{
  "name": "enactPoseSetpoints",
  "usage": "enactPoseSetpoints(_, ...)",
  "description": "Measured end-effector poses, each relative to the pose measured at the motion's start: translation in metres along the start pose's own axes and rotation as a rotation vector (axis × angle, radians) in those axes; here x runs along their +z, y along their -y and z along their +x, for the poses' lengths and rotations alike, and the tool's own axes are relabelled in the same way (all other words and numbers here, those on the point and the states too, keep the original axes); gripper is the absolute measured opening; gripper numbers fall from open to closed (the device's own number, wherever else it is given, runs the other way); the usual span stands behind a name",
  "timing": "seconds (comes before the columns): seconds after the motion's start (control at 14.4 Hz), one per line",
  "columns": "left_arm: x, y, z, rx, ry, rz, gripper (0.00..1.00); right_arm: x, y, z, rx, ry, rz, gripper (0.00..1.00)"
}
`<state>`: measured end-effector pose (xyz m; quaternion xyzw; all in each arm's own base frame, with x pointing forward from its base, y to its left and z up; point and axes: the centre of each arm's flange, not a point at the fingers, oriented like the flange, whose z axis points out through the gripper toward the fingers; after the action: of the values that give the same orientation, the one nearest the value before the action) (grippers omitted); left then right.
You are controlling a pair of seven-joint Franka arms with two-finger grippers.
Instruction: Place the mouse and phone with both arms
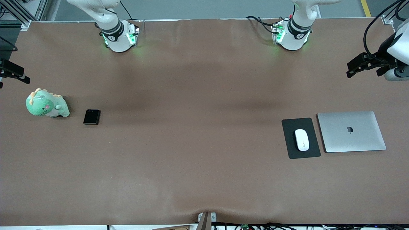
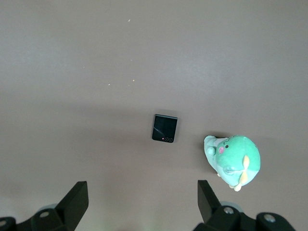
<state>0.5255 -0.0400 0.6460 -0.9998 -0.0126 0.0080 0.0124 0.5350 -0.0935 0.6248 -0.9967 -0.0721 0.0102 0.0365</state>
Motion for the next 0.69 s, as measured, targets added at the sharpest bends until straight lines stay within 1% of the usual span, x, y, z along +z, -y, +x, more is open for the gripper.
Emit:
enactPoseSetpoints(0.28, -0.005, 0.003, 0.000, -0.005, -0.011, -0.001, 1.00, 0.002, 0.023, 0.006, -0.048, 0.012, -0.041, 1.00)
enactPoseSetpoints(0.69, -0.005, 0.014, 0.001, -0.025, -0.010, -0.003, 1.00, -0.002, 0.020, 0.006, -0.044, -0.002, -0.047, 1.00)
